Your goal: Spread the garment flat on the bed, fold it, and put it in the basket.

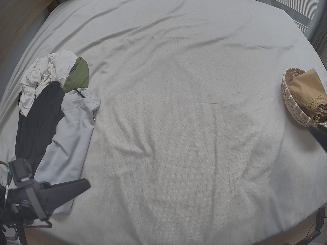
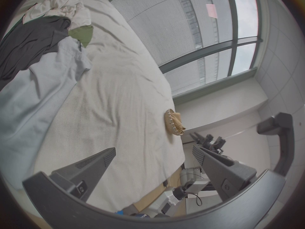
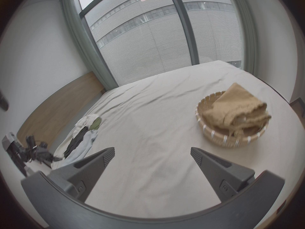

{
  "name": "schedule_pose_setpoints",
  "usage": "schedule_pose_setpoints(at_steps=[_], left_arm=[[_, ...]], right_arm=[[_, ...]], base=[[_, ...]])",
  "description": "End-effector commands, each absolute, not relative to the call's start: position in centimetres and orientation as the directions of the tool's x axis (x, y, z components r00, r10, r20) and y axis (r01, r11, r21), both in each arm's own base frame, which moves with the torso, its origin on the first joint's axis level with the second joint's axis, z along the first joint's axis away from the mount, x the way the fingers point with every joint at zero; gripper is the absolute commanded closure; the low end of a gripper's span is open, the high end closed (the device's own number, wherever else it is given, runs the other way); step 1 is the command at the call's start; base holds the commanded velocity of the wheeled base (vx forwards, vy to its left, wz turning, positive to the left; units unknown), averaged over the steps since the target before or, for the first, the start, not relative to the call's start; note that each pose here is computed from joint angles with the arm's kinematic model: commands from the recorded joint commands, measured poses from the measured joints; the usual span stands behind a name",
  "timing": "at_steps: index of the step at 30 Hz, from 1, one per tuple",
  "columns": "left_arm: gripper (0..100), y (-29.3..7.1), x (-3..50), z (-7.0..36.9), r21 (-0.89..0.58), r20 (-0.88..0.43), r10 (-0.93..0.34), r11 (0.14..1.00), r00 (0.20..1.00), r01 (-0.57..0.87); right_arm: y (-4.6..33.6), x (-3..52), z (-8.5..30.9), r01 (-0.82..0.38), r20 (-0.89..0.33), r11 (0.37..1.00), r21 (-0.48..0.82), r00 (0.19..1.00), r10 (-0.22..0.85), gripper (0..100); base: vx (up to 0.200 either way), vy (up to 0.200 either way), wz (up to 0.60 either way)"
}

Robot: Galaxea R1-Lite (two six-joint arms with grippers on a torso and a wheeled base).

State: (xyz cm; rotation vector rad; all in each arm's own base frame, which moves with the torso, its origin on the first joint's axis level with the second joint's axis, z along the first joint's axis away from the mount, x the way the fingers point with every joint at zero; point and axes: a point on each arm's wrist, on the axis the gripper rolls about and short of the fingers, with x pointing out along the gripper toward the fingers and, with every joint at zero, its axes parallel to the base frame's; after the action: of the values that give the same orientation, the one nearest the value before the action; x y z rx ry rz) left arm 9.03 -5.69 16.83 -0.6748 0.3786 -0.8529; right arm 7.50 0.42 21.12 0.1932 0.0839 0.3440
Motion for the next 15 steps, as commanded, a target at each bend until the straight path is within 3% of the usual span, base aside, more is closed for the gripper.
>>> schedule_pose_setpoints(at_steps=[1, 6, 7, 9, 12, 15], left_arm=[[0, -2.8, 3.3, 16.0, -0.598, 0.160, -0.784, 0.407, 0.600, 0.690], [0, -2.0, 2.1, 15.5, -0.545, 0.196, -0.736, 0.468, 0.648, 0.696], [0, -1.5, 1.3, 14.9, -0.492, 0.193, -0.698, 0.539, 0.689, 0.684], [0, -1.4, 1.1, 14.7, -0.476, 0.189, -0.687, 0.561, 0.702, 0.677], [0, -0.8, -0.2, 12.5, -0.402, 0.109, -0.594, 0.707, 0.797, 0.582], [0, -0.6, -1.1, 10.4, -0.355, 0.010, -0.462, 0.827, 0.887, 0.435]], right_arm=[[0.9, -0.4, 12.7, -0.429, 0.077, 0.892, 0.146, 0.903, 0.422, 0], [0.9, -2.2, 9.6, -0.424, 0.109, 0.895, 0.138, 0.905, 0.412, 0], [0.9, -2.5, 8.0, -0.379, 0.044, 0.911, 0.161, 0.925, 0.377, 0], [0.8, -2.4, 8.1, -0.342, 0.042, 0.926, 0.157, 0.940, 0.340, 0], [0.0, -2.3, 8.3, -0.004, 0.067, 0.994, 0.112, 0.998, -0.003, 0], [-0.2, -2.3, 8.3, 0.080, 0.066, 0.997, 0.004, 0.995, -0.080, 0]], base=[[0.000, 0.000, 0.00], [0.000, 0.000, 0.00], [0.000, 0.000, 0.00], [0.000, 0.000, 0.00], [0.000, 0.000, 0.00], [0.000, 0.000, 0.00]])
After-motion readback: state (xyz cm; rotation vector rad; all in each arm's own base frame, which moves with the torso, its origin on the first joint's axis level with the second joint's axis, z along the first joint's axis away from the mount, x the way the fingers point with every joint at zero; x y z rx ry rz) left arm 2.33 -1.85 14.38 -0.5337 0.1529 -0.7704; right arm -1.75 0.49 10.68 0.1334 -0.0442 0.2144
